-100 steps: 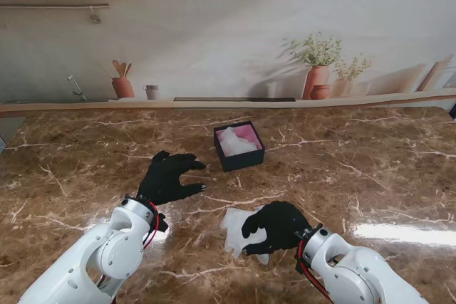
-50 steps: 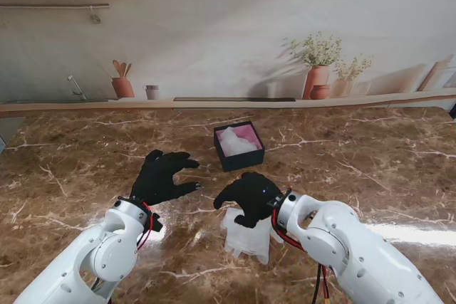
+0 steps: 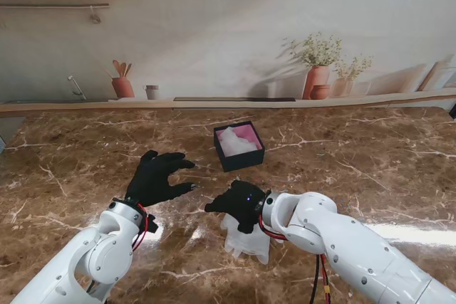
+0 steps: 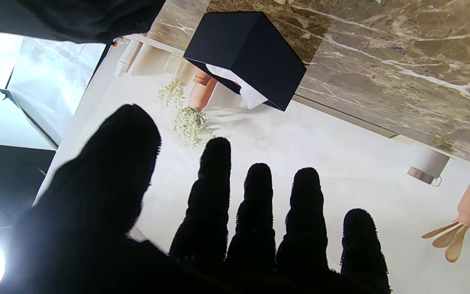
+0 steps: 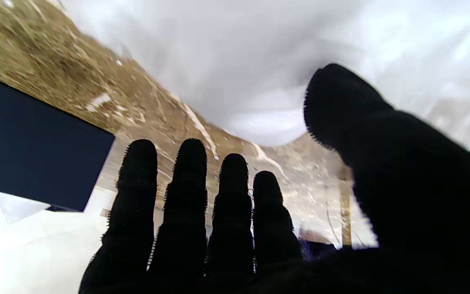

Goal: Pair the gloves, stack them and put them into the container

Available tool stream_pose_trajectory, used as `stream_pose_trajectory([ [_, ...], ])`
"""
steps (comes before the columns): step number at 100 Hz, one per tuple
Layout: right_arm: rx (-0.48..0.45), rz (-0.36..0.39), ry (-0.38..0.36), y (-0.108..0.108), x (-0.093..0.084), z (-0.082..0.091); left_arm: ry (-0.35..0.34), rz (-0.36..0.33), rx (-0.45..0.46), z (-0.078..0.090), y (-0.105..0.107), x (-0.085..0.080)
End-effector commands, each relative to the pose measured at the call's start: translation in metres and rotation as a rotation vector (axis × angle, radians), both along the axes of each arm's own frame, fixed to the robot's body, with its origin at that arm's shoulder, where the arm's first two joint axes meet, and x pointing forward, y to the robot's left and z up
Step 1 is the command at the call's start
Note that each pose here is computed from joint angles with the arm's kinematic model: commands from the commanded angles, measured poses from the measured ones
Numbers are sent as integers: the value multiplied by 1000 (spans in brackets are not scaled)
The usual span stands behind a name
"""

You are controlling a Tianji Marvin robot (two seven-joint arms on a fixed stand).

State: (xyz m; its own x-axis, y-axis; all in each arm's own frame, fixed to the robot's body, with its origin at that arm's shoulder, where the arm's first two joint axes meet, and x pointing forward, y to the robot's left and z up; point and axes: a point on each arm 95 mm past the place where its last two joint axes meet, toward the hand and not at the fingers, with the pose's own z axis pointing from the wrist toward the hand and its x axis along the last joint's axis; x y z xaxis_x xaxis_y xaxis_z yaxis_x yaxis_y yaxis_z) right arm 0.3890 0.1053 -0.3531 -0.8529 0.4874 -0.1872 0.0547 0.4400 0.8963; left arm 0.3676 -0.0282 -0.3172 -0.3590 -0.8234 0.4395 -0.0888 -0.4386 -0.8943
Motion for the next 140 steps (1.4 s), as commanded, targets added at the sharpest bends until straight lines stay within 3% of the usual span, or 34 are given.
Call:
stream_pose_trajectory([
  [1, -45, -28, 7, -12, 1, -13, 6, -6, 0, -2, -1, -3],
  [14, -54, -48, -24, -20, 2, -24, 8, -6, 5, -2, 0, -2],
  [34, 4, -69, -86, -27, 6, -36, 7, -11, 4, -2, -2, -1],
  [66, 54, -91, -25, -34, 5, -42, 16, -16, 4, -1, -3, 0],
  [89, 206, -143, -25, -39, 8, -43, 17, -21, 5, -2, -4, 1],
  [104, 340, -237, -24, -48, 10, -39, 19, -24, 4, -2, -5, 1],
  [124, 508, -349, -125, -66, 7, -40, 20, -29, 2, -3, -5, 1],
  [140, 525, -379, -212, -79, -9, -43, 25, -30, 2, -5, -6, 1],
])
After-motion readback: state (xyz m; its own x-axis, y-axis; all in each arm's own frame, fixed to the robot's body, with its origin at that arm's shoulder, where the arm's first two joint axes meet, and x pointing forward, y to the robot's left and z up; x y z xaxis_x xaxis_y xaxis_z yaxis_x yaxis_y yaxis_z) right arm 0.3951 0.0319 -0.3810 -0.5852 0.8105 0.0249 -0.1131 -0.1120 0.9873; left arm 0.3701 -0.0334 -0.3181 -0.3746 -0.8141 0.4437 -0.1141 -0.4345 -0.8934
